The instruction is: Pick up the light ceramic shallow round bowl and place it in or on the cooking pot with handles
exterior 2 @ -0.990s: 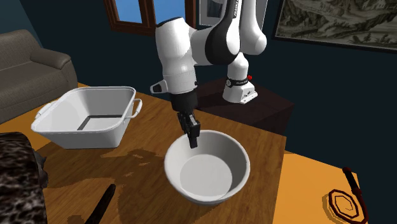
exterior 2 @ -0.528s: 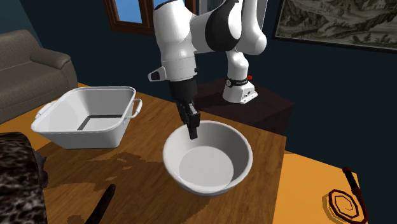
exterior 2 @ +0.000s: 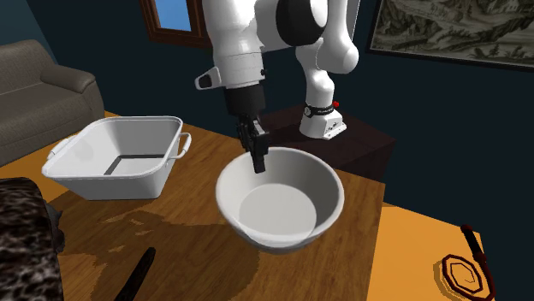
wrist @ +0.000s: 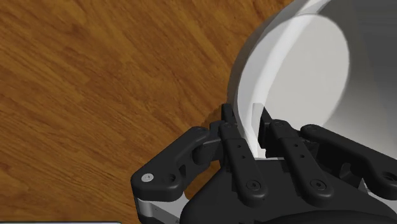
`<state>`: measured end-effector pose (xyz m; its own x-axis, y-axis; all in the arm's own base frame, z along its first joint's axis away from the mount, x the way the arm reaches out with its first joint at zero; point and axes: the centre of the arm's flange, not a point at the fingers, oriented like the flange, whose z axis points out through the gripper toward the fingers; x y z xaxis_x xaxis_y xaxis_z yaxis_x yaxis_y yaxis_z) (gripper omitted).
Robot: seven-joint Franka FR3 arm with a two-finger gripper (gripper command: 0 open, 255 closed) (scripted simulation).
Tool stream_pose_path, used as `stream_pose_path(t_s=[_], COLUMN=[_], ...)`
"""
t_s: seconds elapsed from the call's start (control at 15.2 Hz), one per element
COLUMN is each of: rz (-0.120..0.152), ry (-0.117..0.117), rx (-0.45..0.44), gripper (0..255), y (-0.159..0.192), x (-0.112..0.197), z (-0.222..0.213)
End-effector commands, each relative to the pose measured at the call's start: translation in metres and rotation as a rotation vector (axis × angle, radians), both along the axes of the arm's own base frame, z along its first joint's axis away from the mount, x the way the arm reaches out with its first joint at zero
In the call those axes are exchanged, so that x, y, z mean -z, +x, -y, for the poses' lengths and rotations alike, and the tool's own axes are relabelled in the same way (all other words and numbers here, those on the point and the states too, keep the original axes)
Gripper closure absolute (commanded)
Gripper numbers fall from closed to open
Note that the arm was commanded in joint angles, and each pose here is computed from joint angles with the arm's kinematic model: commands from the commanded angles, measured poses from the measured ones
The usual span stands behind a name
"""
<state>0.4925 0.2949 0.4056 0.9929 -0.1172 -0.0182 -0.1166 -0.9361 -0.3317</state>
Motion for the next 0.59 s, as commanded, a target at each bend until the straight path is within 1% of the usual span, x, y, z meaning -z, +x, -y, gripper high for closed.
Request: stream_pose_path(t_s=[0.0, 0.53], rz=[0.001, 0.001], ry=[0.0, 0.0], rx=[0.0, 0.0], gripper=[255, 255], y=[-0.001, -0.001], x=[-0.011, -0.054], z=[0.001, 0.001])
